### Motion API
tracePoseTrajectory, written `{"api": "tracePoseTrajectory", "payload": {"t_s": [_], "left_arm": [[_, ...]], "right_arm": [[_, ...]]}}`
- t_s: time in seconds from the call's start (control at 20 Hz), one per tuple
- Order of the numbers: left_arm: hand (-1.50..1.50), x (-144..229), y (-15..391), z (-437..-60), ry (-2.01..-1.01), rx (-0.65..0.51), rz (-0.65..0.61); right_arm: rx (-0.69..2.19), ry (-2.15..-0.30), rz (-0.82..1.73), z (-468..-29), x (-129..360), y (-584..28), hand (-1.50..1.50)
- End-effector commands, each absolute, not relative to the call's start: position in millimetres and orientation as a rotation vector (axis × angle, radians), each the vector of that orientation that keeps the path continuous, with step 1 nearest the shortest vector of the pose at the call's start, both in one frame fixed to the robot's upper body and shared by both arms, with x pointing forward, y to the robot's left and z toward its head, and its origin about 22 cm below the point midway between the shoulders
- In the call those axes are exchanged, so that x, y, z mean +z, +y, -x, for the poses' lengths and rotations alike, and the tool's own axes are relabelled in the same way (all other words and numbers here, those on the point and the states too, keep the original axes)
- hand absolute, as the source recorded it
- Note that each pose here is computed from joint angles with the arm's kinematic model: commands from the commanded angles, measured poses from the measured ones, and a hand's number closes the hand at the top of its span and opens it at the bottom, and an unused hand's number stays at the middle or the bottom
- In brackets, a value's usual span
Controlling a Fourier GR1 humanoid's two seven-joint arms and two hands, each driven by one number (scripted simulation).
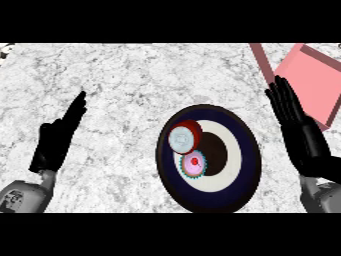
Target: Pick the cupcake from the plate and place it in the cardboard box
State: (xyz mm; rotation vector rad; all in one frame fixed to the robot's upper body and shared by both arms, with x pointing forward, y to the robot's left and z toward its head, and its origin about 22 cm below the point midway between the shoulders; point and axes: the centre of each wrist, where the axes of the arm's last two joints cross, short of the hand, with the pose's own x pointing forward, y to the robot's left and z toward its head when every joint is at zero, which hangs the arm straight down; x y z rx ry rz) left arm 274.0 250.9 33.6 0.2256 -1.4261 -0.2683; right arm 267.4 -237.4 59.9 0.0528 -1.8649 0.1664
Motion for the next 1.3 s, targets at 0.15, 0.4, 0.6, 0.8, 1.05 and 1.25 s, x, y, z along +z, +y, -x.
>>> {"api": "tracePoseTrajectory", "payload": {"t_s": [0.15, 0.4, 0.6, 0.8, 1.05, 1.25], "left_arm": [[0.00, 42, 312, -273, -1.421, -0.273, -0.508], [0.00, 31, 325, -270, -1.376, -0.267, -0.580], [0.00, 23, 337, -270, -1.386, -0.243, -0.615], [0.00, 17, 343, -259, -1.382, -0.235, -0.632], [0.00, 24, 348, -267, -1.385, -0.221, -0.643], [0.00, 19, 356, -268, -1.366, -0.228, -0.635]], "right_arm": [[0.441, -1.723, -0.429, -275, 59, -209, -1.50], [1.266, -1.847, -0.062, -282, 96, -228, -1.50], [0.818, -1.817, -0.502, -291, 14, -232, -1.50], [0.861, -1.852, -0.675, -309, 7, -252, -1.50], [1.205, -1.926, -0.401, -343, 32, -276, -1.50], [1.533, -1.806, -0.258, -362, 73, -252, -1.50]]}}
